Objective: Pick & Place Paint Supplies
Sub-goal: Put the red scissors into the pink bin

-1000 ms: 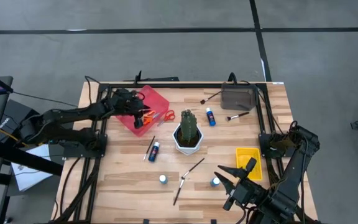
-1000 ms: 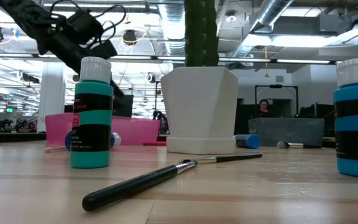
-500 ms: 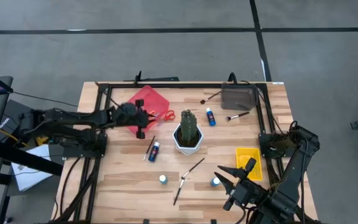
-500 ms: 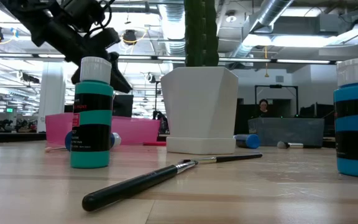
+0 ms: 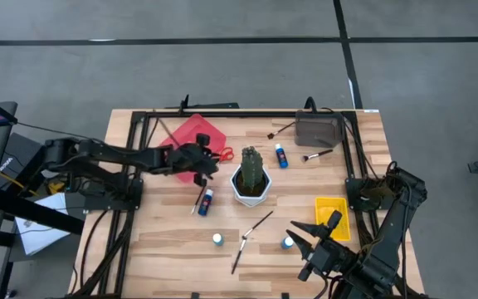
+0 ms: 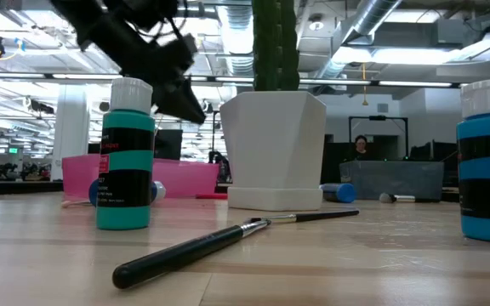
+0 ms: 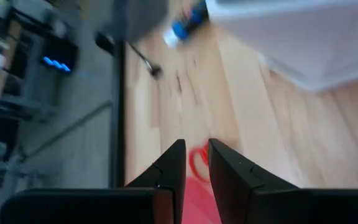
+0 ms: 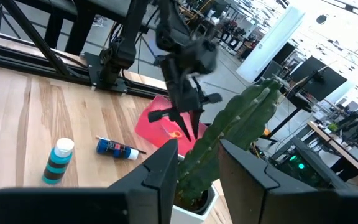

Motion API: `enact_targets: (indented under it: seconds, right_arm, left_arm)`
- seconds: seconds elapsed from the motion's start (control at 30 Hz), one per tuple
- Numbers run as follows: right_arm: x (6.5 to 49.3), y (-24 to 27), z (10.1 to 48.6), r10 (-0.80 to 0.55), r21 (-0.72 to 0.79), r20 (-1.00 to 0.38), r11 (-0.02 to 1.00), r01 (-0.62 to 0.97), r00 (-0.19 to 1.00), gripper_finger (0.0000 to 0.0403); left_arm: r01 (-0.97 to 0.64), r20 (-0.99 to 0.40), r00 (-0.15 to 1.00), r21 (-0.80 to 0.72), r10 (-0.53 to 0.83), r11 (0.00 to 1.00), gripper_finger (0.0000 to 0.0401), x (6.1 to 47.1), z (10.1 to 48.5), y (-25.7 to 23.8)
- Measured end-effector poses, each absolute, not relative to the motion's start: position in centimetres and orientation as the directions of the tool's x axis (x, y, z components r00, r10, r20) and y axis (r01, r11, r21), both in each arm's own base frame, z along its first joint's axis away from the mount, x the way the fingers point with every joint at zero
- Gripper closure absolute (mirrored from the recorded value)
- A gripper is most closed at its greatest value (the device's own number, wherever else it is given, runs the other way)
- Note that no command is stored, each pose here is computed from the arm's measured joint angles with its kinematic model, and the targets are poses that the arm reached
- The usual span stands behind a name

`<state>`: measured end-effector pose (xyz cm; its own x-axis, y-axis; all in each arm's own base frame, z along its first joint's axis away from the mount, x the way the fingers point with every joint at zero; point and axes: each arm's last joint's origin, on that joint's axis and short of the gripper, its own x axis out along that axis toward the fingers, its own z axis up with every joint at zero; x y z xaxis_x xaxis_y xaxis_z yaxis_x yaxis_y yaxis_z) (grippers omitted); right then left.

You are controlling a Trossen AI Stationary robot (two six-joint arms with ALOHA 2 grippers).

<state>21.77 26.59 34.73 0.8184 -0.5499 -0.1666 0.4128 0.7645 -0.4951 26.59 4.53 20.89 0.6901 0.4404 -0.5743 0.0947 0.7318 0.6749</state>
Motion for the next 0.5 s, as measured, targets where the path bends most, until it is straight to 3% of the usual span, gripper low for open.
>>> enact_targets:
  seconds: [0.17,0.5]
  right_arm:
    - [21.8,26.6,34.7,-0.547,-0.493,-0.186,0.771,0.404,0.816,0.0294]
    - [21.8,26.6,34.6,-0.541,-0.451,-0.218,0.794,0.408,0.812,0.0294]
  left_arm:
    - [0.242,-0.68,0.661,0.593,0.317,0.768,0.034,27.9,19.9,5.5]
    - [0.293,-0.767,0.565,0.53,0.303,0.796,0.034,28.9,15.9,7.8]
